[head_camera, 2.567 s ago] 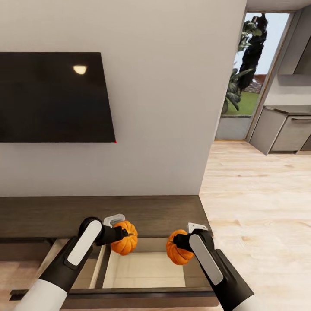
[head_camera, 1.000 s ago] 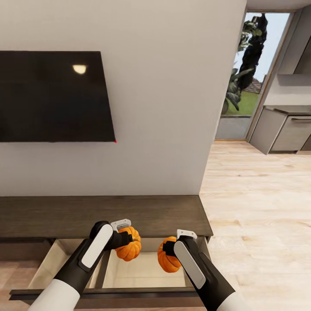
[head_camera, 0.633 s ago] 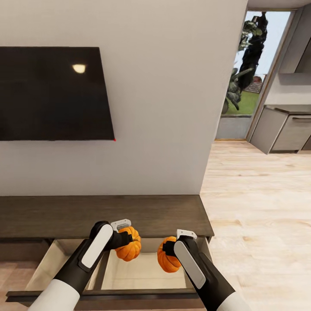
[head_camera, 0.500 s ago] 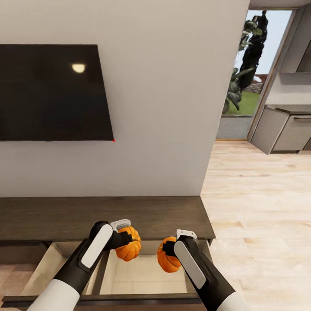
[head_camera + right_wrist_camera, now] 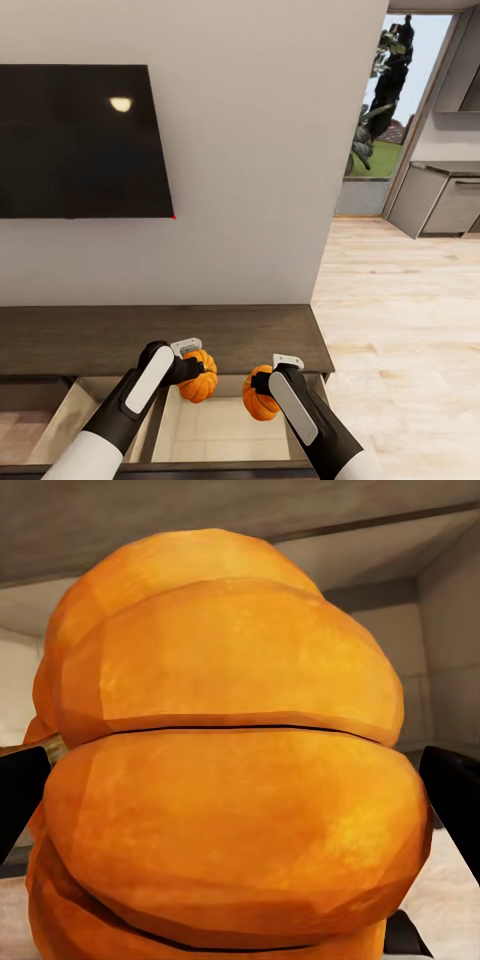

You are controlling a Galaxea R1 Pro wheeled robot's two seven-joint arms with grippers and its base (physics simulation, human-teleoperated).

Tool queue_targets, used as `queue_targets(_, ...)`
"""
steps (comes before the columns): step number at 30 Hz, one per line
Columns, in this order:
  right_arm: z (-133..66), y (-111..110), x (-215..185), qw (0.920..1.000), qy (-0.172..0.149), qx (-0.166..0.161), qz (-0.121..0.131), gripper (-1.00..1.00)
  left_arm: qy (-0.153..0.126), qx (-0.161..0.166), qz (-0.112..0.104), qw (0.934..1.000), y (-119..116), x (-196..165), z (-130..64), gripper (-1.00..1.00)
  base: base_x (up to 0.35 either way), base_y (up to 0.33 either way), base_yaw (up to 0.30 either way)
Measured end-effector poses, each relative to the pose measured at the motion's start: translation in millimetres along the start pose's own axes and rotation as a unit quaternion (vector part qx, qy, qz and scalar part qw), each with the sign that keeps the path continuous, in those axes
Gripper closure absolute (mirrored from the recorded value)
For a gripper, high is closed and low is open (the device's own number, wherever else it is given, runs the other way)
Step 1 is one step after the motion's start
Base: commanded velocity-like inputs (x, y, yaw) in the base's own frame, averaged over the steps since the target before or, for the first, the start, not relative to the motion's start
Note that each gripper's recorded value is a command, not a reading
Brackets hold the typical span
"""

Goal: Place each of the two pumpkins and all three candles from the living room inside a cabinet in the living room (use any cabinet), then make sure every cabinet is closed, and position the cauldron so it is next to a table in the living room.

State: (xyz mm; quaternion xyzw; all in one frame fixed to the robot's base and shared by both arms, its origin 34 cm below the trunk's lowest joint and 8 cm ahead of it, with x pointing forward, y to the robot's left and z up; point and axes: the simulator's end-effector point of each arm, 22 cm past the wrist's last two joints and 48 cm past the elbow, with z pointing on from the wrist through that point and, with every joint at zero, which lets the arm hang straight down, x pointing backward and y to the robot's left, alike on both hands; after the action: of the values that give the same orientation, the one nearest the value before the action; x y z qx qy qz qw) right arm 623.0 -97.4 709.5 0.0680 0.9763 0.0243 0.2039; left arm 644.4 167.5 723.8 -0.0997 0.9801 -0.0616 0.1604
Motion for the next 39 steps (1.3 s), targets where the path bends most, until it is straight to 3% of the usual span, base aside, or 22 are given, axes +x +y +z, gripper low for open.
queue_targets(20, 30.0, -4, 13, 1.0, 0.002, 0.0, 0.003, 1.0, 0.006, -0.001, -0.001, 1.0, 6, 15, 33.3, 1.0, 0.0, 0.0, 0.0)
queue_targets(26, 29.8, 0, 4, 0.9998, -0.019, -0.006, -0.001, 1.0, 0.008, 0.0, -0.002, 1.0, 7, 19, 43.6, 1.0, 0.0, 0.0, 0.0)
queue_targets(39, 49.2, 0, 15, 0.9998, -0.018, -0.011, 0.001, 1.0, 0.015, -0.001, -0.001, 0.9999, 10, 32, 67.0, 1.0, 0.0, 0.0, 0.0)
